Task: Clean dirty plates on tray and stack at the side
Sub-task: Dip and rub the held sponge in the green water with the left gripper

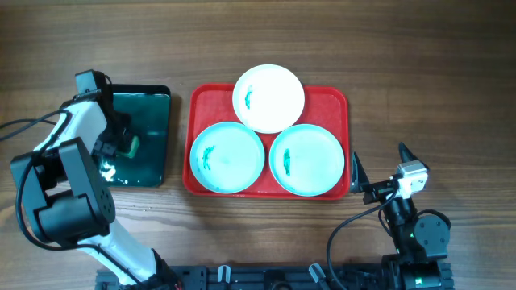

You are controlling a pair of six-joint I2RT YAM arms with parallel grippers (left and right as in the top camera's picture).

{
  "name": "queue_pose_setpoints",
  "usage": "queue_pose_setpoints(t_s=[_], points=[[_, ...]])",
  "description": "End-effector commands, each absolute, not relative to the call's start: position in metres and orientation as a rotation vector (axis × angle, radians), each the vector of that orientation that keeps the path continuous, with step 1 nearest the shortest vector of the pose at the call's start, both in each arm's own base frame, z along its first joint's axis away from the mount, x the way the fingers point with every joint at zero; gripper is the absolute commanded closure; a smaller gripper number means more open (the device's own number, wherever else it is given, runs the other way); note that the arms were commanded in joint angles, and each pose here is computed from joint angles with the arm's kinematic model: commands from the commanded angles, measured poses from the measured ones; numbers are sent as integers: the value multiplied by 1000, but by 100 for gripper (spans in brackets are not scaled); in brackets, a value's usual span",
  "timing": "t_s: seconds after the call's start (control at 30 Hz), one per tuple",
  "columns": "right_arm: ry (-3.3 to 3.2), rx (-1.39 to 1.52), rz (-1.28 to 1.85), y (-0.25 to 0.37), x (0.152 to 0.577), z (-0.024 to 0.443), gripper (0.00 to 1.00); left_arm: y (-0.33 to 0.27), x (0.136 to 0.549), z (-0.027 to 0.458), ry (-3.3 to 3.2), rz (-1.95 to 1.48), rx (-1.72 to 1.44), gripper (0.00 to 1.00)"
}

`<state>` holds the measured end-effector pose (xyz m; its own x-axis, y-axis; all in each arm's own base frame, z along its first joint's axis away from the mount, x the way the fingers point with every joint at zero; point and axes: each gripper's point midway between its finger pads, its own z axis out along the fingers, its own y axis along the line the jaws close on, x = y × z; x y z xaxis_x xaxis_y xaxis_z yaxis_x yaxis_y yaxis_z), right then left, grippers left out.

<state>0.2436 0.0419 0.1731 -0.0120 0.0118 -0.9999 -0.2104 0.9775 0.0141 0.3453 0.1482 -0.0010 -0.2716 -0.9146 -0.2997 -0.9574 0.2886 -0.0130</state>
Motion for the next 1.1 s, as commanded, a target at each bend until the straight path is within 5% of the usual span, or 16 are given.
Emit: queue_pose_setpoints(t_s=[0.0, 0.1, 0.17, 0.2, 0.37, 0.4, 0.47, 0.53, 0.57, 0.6, 0.67, 0.87, 0.97, 1.0, 1.03, 1.07], points=[[1566, -157, 158, 40, 244, 175, 0, 146, 328, -26, 2367, 291, -1756, 96], [1566, -157, 158, 40, 244, 175, 0, 144, 323, -27, 2385, 303, -1765, 92], [1566, -157, 158, 40, 244, 175, 0, 136, 319, -28, 2423, 274, -1781, 15], [1566, -157, 158, 40, 244, 175, 0, 126, 317, -30, 2459, 204, -1802, 0], [1566, -157, 158, 40, 244, 175, 0, 83, 307, -32, 2594, -69, -1898, 9], [1566, -157, 158, 40, 244, 175, 0, 80, 306, -32, 2601, -88, -1904, 22], [1566, -157, 158, 40, 244, 175, 0, 78, 305, -31, 2608, -101, -1911, 71], [1566, -157, 158, 40, 244, 175, 0, 79, 306, -31, 2604, -103, -1908, 96], [1566, -157, 158, 40, 244, 175, 0, 79, 308, -32, 2597, -105, -1902, 96], [1566, -157, 158, 40, 244, 175, 0, 82, 311, -32, 2584, -99, -1890, 80], [1566, -157, 158, 40, 244, 175, 0, 98, 317, -33, 2534, 0, -1851, 0], [1566, -157, 158, 40, 244, 175, 0, 145, 324, -26, 2380, 311, -1760, 0], [1566, -157, 158, 40, 244, 175, 0, 146, 326, -26, 2373, 308, -1758, 47], [1566, -157, 158, 40, 244, 175, 1, 145, 326, -26, 2373, 308, -1757, 79], [1566, -157, 158, 40, 244, 175, 0, 145, 326, -26, 2374, 308, -1758, 96], [1566, -157, 158, 40, 244, 175, 0, 145, 325, -26, 2378, 311, -1759, 96]])
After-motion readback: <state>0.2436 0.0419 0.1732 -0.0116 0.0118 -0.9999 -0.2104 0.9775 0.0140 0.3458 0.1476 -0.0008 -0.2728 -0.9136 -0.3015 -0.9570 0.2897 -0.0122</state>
